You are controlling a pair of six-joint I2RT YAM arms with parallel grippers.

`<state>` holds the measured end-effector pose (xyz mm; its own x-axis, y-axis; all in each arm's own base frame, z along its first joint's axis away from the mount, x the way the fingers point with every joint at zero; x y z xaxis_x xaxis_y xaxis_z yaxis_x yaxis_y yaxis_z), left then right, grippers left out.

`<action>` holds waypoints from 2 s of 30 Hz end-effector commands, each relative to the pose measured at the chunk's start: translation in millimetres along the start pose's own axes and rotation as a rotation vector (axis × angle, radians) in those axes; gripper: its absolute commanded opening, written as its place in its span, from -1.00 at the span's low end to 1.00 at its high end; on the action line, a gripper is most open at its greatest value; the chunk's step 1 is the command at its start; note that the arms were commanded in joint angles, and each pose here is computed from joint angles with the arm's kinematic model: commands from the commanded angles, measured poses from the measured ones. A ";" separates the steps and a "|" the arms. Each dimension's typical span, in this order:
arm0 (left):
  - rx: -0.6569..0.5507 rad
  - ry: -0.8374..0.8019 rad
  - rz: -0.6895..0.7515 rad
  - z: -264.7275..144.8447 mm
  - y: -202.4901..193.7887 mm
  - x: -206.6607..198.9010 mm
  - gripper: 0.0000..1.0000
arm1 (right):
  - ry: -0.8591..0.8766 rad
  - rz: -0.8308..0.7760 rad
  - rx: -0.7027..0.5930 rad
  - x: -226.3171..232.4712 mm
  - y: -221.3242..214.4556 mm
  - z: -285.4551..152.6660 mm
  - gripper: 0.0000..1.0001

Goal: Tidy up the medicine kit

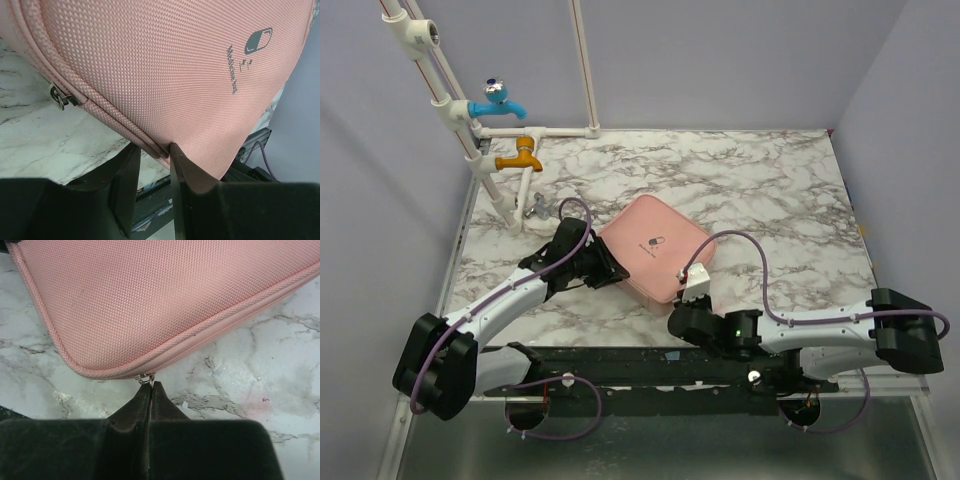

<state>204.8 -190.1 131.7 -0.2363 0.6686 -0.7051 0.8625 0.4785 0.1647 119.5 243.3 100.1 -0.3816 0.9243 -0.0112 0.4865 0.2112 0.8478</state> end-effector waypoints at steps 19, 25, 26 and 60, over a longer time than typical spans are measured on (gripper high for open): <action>-0.016 0.053 0.069 4.3 4.5 17.2 -0.41 | -0.116 0.009 -0.087 -62.9 40.4 46.9 -0.99; -0.008 0.045 0.076 5.1 4.9 14.9 -0.42 | -0.083 -0.002 -0.097 -57.0 51.5 55.4 -0.99; -0.007 0.040 0.077 4.3 5.1 13.6 -0.42 | -0.063 -0.001 -0.096 -54.5 50.8 55.5 -0.99; 0.023 -0.022 0.058 -39.7 -15.7 9.1 0.26 | 0.392 -0.019 -0.189 62.7 57.7 52.6 -0.99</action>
<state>169.3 -167.0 151.2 -0.1552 0.6908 -0.7062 0.8810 0.4202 0.2174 163.2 307.3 96.1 -0.6390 0.7619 0.1062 0.3947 0.2063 0.8953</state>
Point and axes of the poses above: each gripper's point midway between its finger pads, its own z axis out along the fingers, its own x axis along the line the jaws close on, y = z × x, the point moved 5 cm from there along -z, back along the fingers, and after that the axes turned 4 degrees about -z, right-handed, at the moved point
